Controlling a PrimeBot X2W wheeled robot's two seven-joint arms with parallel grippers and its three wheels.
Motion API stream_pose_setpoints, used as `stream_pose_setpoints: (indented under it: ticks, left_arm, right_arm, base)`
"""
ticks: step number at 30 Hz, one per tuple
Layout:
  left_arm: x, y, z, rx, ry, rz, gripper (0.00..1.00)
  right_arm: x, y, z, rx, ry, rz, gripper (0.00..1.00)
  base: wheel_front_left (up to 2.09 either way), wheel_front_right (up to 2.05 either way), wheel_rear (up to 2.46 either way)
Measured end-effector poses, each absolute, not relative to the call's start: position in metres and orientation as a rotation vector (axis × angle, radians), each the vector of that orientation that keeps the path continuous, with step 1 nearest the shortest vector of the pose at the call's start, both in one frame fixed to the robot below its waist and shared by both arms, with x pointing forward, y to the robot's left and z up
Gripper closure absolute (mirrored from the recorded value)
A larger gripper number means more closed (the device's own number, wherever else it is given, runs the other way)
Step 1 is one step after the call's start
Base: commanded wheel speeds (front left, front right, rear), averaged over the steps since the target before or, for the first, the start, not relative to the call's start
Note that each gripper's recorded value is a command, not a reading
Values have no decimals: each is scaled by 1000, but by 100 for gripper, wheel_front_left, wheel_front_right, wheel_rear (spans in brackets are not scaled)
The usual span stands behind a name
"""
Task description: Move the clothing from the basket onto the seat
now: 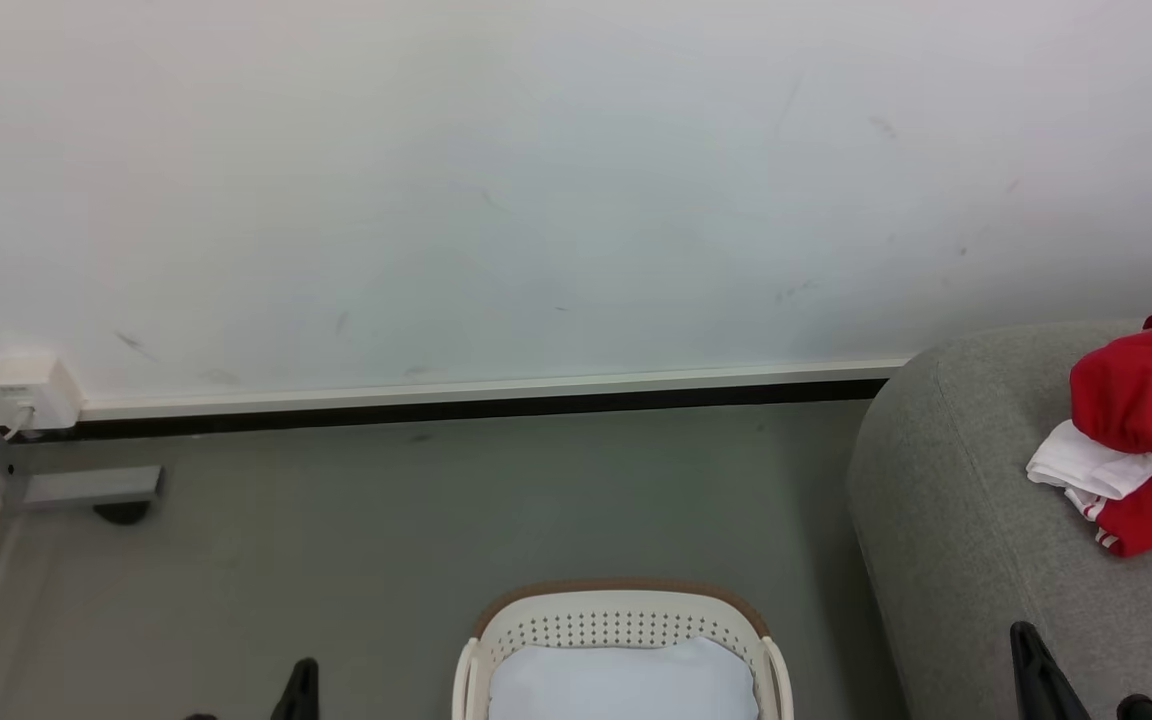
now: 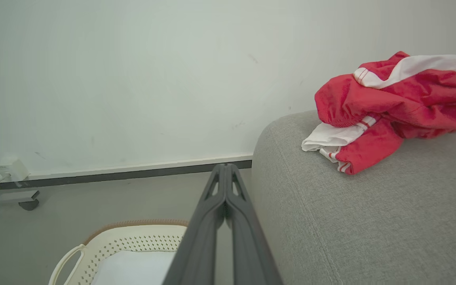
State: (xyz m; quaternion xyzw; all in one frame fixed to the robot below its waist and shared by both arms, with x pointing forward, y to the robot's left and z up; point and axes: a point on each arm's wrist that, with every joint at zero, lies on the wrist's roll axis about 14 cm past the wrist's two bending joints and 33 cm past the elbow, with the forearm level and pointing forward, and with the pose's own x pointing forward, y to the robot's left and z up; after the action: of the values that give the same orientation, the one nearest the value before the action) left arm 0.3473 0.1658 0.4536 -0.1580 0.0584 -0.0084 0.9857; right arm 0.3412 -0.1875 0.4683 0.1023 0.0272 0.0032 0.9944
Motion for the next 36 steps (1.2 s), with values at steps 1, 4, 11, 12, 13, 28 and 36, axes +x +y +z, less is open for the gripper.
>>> stream_pose_setpoints:
  ticks: [1, 4, 11, 12, 13, 28, 36]
  left_arm:
    - [348, 167, 454, -336, 117, -10, 100]
    - [349, 170, 455, -389, 120, 5, 100]
    - [352, 173, 456, -505, 126, 27, 100]
    - [353, 174, 457, -523, 125, 31, 100]
    - [354, 174, 458, -534, 124, 32, 100]
    - [362, 181, 464, -755, 121, 63, 100]
    - [364, 184, 466, -856, 117, 73, 100]
  right_arm:
    - [342, -188, 469, 228, 53, 1, 100]
    - [343, -190, 469, 284, 54, -12, 100]
    - [345, -193, 470, 411, 59, -37, 100]
    - [346, -194, 471, 428, 57, -40, 100]
    - [346, -194, 471, 442, 58, -42, 100]
    - [356, -199, 476, 679, 52, -73, 100]
    - [358, -201, 477, 794, 51, -83, 100]
  base:
    - [0, 0, 0]
    - [0, 0, 0]
    - [0, 0, 0]
    - [0, 0, 0]
    - [0, 0, 0]
    - [0, 0, 0]
    - [0, 0, 0]
